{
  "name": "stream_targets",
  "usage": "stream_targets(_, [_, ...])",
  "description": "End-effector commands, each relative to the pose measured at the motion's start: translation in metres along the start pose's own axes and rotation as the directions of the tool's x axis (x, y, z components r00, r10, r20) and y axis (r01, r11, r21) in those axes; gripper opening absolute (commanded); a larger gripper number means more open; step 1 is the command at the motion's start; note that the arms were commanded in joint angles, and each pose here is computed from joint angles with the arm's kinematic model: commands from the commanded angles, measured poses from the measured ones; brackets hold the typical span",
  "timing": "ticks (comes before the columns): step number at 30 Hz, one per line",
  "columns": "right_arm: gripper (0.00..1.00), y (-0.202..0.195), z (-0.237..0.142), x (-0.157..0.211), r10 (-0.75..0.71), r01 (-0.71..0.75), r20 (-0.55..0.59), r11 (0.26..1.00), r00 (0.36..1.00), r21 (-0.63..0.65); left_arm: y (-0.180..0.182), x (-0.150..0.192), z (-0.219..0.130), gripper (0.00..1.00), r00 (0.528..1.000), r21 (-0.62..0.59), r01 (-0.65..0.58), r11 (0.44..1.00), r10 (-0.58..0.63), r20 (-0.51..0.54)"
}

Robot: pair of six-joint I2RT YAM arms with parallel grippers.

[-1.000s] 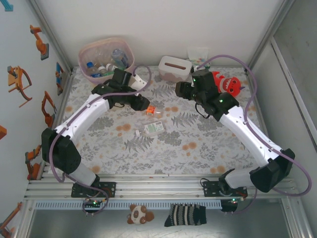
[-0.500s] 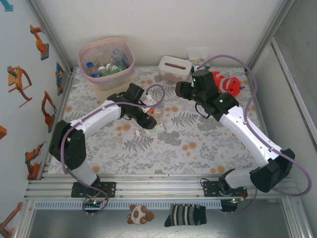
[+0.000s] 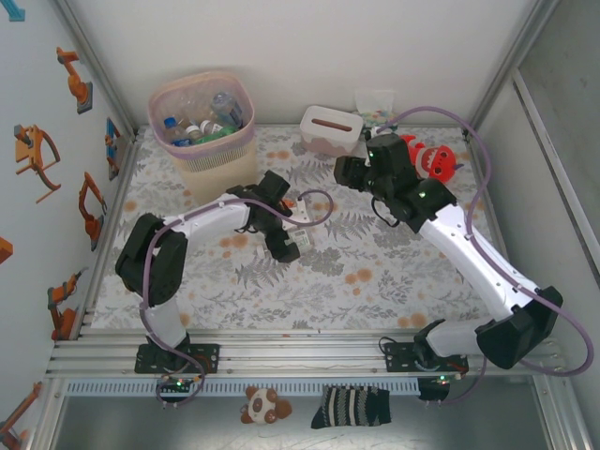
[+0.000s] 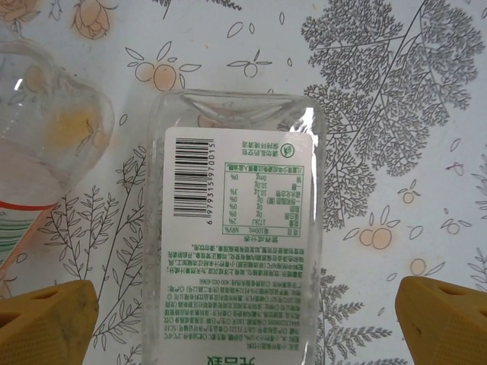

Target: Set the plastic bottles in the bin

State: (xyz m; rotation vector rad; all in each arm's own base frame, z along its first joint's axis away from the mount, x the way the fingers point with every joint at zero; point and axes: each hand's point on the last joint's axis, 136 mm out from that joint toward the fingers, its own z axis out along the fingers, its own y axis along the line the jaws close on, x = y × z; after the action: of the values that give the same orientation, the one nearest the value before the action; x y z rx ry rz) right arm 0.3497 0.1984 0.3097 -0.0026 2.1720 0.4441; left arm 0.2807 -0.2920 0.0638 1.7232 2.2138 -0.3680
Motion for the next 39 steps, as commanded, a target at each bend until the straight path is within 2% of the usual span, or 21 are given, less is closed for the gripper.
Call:
stream_targets(1, [0.68,-0.008,-0.009,-0.004,0.025,-0.026,0.026,0.999,0.999,0.022,-0.003,0.002,0.013,0.99,0.999,0.029,-0.051,0.998,0.052,-0.018])
stream_targets(7, [0.68,-0.010,-0.012,-0.003,0.025,-0.026,0.031,0.999,0.999,0.027,-0.008,0.006,0.024,0.95,0.999,0.071,-0.036,0.997,0.039,-0.037])
stream_targets(16, [0.68,-0.011,-0.016,-0.005,0.027,-0.029,0.045,0.999,0.999,0.028,-0.006,0.010,0.029,0.76,0.997,0.052,-0.039,0.998,0.042,-0.065])
stream_targets(31, [0.68,-0.011,-0.017,-0.005,0.030,-0.031,0.047,0.999,0.998,0.024,-0.005,0.012,0.025,0.67,0.996,0.031,-0.052,0.998,0.054,-0.075])
stream_targets(34, [0.68,-0.011,-0.017,-0.005,0.029,-0.030,0.045,0.999,0.999,0.026,-0.005,0.007,0.017,0.67,0.997,0.019,-0.054,0.998,0.055,-0.055])
stream_targets(39, [0.68,-0.010,-0.016,-0.004,0.030,-0.030,0.043,0.999,0.999,0.018,-0.004,-0.012,-0.008,0.66,0.999,0.007,-0.022,1.000,0.022,0.039])
